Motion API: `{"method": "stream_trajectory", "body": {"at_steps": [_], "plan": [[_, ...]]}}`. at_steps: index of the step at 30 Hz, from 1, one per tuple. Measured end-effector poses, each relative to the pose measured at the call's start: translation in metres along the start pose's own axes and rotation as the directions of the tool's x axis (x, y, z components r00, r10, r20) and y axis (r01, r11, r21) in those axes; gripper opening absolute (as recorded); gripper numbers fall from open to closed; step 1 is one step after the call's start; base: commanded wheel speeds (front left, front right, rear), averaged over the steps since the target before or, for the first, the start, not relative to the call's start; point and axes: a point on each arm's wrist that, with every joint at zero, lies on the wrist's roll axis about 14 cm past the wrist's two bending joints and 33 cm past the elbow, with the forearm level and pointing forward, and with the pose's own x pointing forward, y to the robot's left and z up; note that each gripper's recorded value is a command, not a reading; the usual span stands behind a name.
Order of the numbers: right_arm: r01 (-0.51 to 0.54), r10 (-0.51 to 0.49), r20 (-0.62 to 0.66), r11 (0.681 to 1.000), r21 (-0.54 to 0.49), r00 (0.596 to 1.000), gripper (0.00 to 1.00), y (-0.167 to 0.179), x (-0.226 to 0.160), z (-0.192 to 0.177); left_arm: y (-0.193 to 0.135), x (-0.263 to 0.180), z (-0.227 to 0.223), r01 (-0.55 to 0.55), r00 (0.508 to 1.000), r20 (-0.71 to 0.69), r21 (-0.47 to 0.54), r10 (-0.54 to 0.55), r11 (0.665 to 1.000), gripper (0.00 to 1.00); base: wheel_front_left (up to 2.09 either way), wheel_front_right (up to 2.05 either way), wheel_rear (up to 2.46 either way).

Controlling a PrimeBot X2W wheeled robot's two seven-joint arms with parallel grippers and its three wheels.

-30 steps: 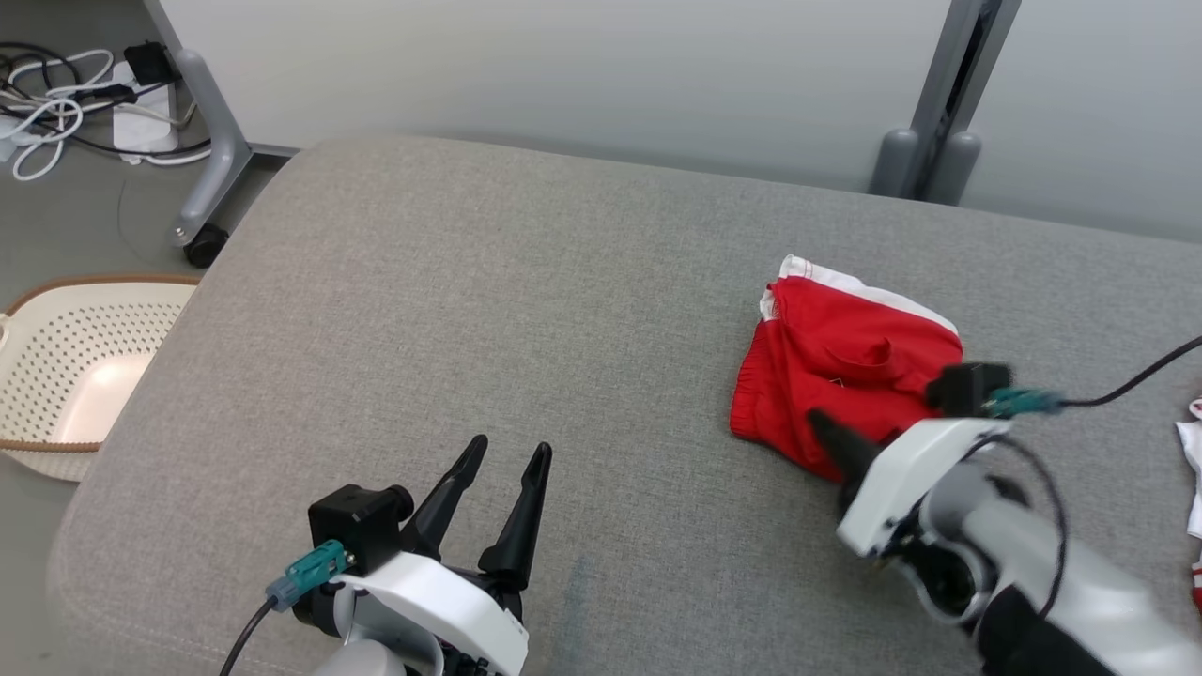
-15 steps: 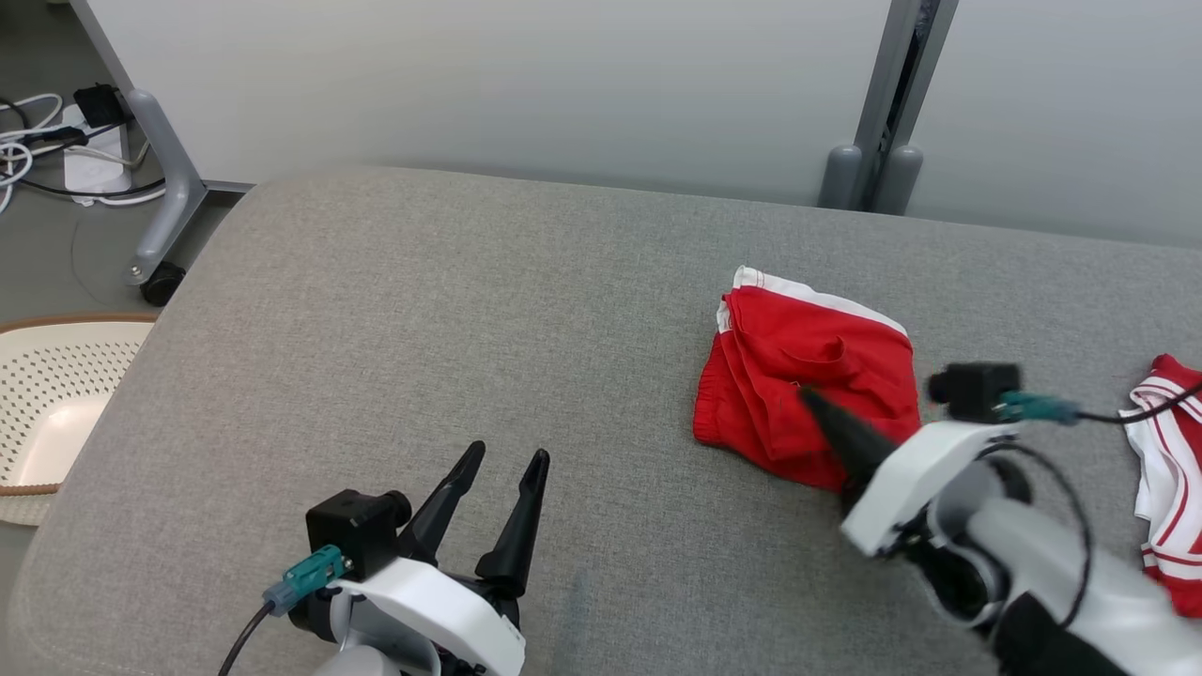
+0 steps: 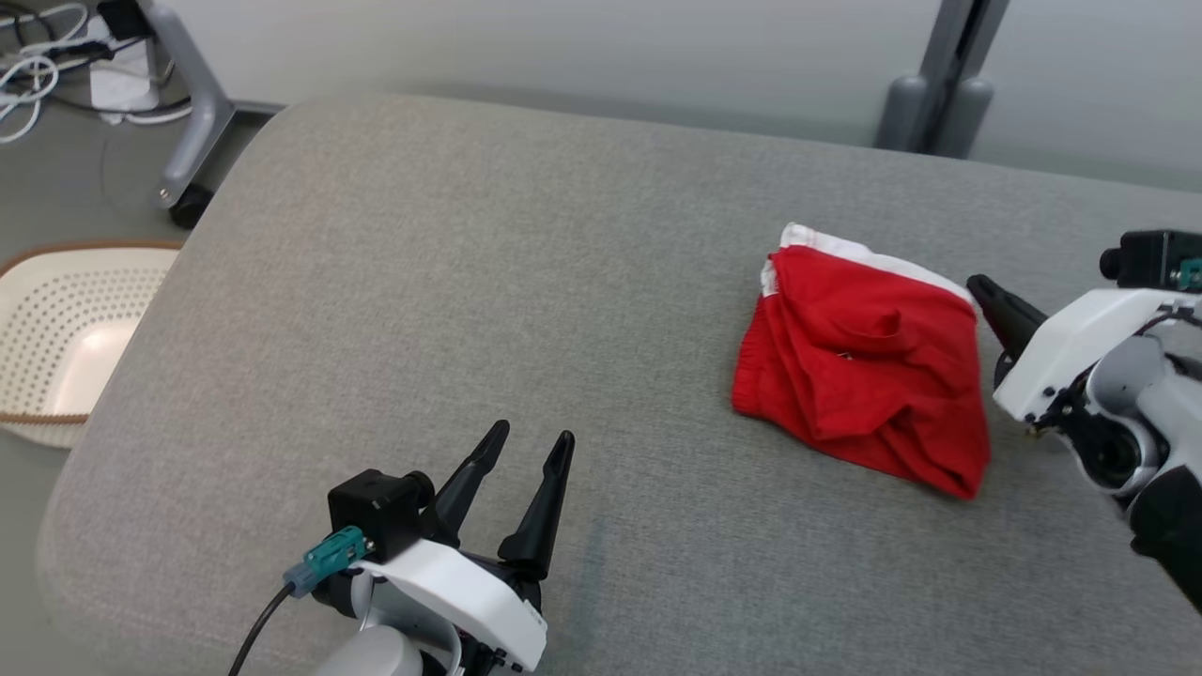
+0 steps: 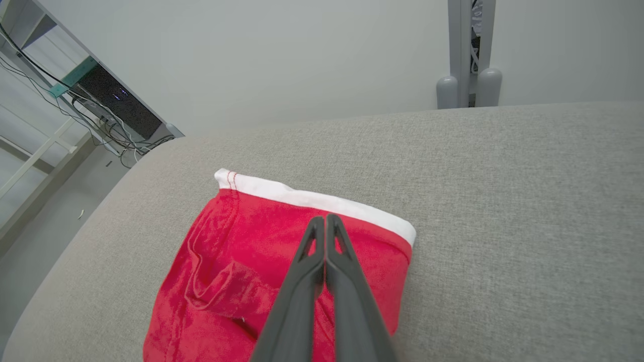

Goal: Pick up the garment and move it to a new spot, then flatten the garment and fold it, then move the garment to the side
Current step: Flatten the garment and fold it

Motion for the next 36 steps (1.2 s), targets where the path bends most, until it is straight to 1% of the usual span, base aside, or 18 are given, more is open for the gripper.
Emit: {"method": "stream_trajectory", "body": {"at_steps": [4,5,6,8,12,15,17,21,25,28,30,31,32,36], "plan": [[0.012,-0.012,-0.128,1.000,0.003,0.992,0.00,-0.007,0.018,-0.012,0.010,0.002,-0.003,-0.032,0.999,-0.007,-0.001,0.032,0.999,1.00,0.00,0.00,0.00],[0.016,-0.013,-0.200,1.000,0.013,0.980,0.00,-0.009,0.024,-0.021,0.015,0.002,-0.004,-0.047,0.999,-0.010,-0.001,0.047,0.999,1.00,0.00,0.00,0.00],[0.016,-0.011,-0.226,1.000,0.019,0.974,0.00,-0.008,0.026,-0.025,0.017,0.001,-0.006,-0.054,0.998,-0.014,-0.002,0.054,0.999,1.00,0.00,0.00,0.00],[0.014,-0.009,-0.262,1.000,0.018,0.965,0.00,-0.008,0.030,-0.027,0.020,0.001,-0.008,-0.065,0.998,-0.016,-0.005,0.065,0.998,1.00,0.00,0.00,0.00],[0.001,0.016,-0.335,0.999,0.050,0.942,0.00,0.001,0.034,-0.040,0.021,0.000,-0.009,-0.070,0.997,-0.017,-0.008,0.070,0.998,1.00,0.00,0.00,0.00],[-0.012,0.055,-0.371,0.993,0.118,0.927,0.00,0.013,0.035,-0.050,0.020,0.002,-0.009,-0.066,0.998,-0.017,-0.007,0.066,0.998,1.00,0.00,0.00,0.00],[-0.024,0.081,-0.405,0.989,0.144,0.911,0.00,0.022,0.033,-0.061,0.020,0.002,-0.009,-0.066,0.998,-0.016,-0.008,0.066,0.998,1.00,0.00,0.00,0.00],[-0.072,0.159,-0.436,0.975,0.209,0.886,0.00,0.048,0.024,-0.078,0.021,-0.001,-0.007,-0.069,0.998,-0.010,-0.005,0.069,0.998,1.00,0.00,0.00,0.00],[-0.130,0.231,-0.466,0.962,0.239,0.854,0.00,0.077,0.005,-0.099,0.020,-0.006,-0.007,-0.068,0.998,-0.007,-0.006,0.068,0.998,1.00,0.00,0.00,0.00],[-0.191,0.301,-0.464,0.944,0.268,0.833,0.00,0.107,-0.010,-0.111,0.014,-0.007,-0.003,-0.045,0.999,0.007,-0.004,0.045,0.999,1.00,0.00,0.00,0.00],[-0.231,0.341,-0.440,0.930,0.285,0.830,0.00,0.127,-0.018,-0.114,0.008,-0.007,0.000,-0.026,1.000,0.013,0.000,0.026,1.000,1.00,0.00,0.00,0.00],[-0.231,0.341,-0.440,0.930,0.285,0.830,0.00,0.127,-0.018,-0.114,0.008,-0.007,0.000,-0.026,1.000,0.013,0.000,0.026,1.000,1.00,0.00,0.00,0.00],[-0.250,0.357,-0.426,0.925,0.288,0.831,0.00,0.135,-0.021,-0.113,0.005,-0.006,0.001,-0.017,1.000,0.016,0.002,0.017,1.000,1.00,0.00,0.00,0.00],[-0.317,0.410,-0.330,0.900,0.300,0.850,0.00,0.160,-0.033,-0.102,-0.004,-0.006,0.002,0.011,1.000,0.018,0.007,-0.011,1.000,1.00,0.00,0.00,0.00]]}}
